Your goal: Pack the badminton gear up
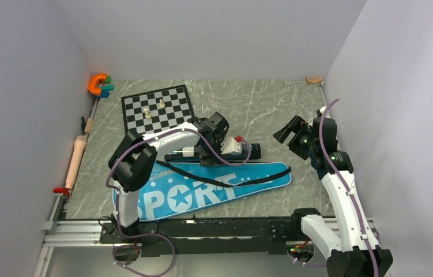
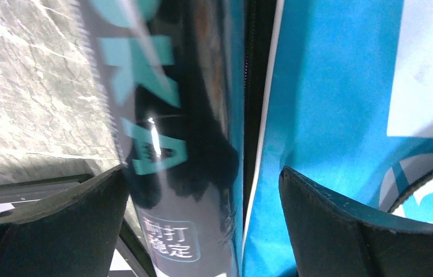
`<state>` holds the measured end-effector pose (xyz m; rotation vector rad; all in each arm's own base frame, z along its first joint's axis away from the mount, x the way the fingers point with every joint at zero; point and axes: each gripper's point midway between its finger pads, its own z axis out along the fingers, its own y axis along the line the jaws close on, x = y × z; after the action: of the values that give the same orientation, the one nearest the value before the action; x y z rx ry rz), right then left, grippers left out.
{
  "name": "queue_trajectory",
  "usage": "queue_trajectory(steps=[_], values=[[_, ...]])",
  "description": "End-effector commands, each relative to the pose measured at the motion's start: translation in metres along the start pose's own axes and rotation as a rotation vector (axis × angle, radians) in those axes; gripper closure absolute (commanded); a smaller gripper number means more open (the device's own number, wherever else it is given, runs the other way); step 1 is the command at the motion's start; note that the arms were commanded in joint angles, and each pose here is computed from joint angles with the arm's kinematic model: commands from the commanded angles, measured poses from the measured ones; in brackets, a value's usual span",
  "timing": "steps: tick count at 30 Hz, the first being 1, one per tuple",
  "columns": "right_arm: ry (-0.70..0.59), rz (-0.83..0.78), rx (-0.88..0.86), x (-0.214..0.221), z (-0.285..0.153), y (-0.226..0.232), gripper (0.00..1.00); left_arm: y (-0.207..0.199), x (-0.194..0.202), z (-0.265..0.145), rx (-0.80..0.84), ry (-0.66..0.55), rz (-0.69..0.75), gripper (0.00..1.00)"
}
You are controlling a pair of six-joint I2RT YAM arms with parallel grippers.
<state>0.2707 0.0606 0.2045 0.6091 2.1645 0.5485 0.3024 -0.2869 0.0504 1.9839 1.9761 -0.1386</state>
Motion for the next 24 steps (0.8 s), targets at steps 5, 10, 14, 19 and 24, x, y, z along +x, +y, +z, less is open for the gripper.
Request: queue_trajectory(steps=[5,10,14,19,24], values=[[-0.053,-0.015,-0.002,-0.017,-0.002,0.006,0.12,-0.01,-0.004,-0.029,-0.052,-0.069,-0.034,0.01],[-0.064,-0.02,0.0,-0.023,-0.005,0.008,0.04,-0.005,-0.009,-0.066,-0.122,-0.107,-0.078,0.0],[-0.072,-0.027,0.007,-0.028,-0.005,0.01,0.0,0.009,-0.012,-0.113,-0.227,-0.137,-0.164,0.01],[-0.105,-0.034,0.023,-0.04,-0.006,0.012,0.0,0.011,-0.002,-0.175,-0.26,-0.243,-0.328,0.01],[-0.11,-0.037,0.054,-0.046,-0.004,0.01,0.0,0.01,0.031,-0.235,-0.307,-0.407,-0.529,0.01]])
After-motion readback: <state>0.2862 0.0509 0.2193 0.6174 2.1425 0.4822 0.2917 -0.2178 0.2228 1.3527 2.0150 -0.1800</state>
